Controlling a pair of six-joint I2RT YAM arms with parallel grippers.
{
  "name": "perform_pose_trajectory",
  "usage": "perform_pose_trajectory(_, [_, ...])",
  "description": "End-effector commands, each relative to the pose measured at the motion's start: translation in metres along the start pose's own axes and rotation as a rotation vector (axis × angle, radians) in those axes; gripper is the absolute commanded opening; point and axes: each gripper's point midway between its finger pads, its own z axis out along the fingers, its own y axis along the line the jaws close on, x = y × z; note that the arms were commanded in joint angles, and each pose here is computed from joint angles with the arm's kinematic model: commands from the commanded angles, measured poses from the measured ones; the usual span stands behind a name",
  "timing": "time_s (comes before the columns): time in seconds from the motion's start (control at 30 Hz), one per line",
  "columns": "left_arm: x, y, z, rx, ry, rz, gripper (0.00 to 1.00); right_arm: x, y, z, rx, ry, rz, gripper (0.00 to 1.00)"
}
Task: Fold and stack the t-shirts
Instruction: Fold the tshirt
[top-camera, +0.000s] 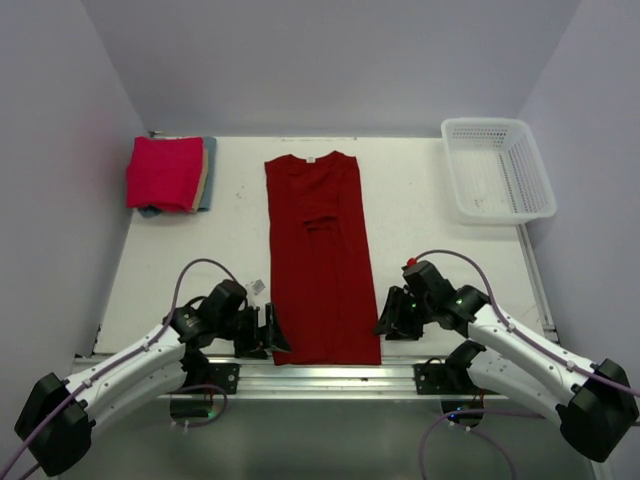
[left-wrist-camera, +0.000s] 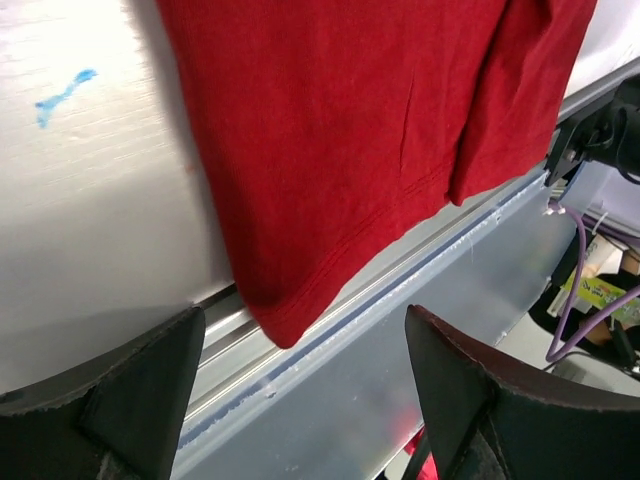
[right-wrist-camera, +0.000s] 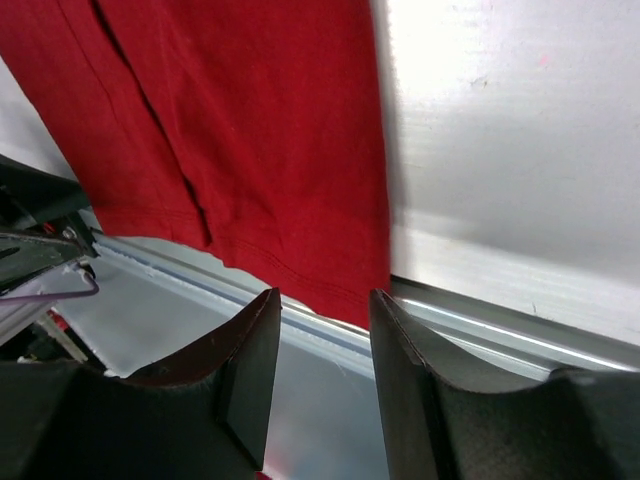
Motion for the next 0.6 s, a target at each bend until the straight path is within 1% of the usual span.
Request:
perform_pose_trajectory(0.0, [0.021, 0.000, 0.005, 0.003, 0.096, -0.033, 0.85, 0.017, -0.001, 0.002, -0.002, 0.091, 0.056, 0.44])
perform_pose_trajectory(0.13, [0.034, 0.000, 0.013, -0.019, 0.147, -0.020, 0.83, 0.023, -0.004, -0.001, 0.023, 0.121, 0.065, 0.43])
perform_pose_trajectory(0.2, [0.033, -0.002, 0.015, -0.034, 0.146, -0.002, 0.83, 0.024, -0.003, -0.004, 0.020, 0.126, 0.065, 0.42])
perform_pose_trajectory(0.3, [0.034, -0.001, 0.016, -0.047, 0.149, -0.004, 0.80, 0.030, -0.007, -0.004, 0.028, 0.152, 0.073, 0.41])
perform_pose_trajectory(0.4, [0.037, 0.004, 0.015, -0.066, 0.151, -0.007, 0.76, 0.037, -0.010, -0.002, 0.030, 0.187, 0.095, 0.38])
perform_pose_trajectory(0.53, [0.040, 0.006, 0.013, -0.073, 0.153, -0.019, 0.65, 0.042, -0.008, -0.001, 0.024, 0.222, 0.104, 0.35])
perform_pose_trajectory(0.57, [0.040, 0.006, 0.013, -0.074, 0.150, -0.023, 0.64, 0.042, -0.007, -0.002, 0.024, 0.227, 0.102, 0.35])
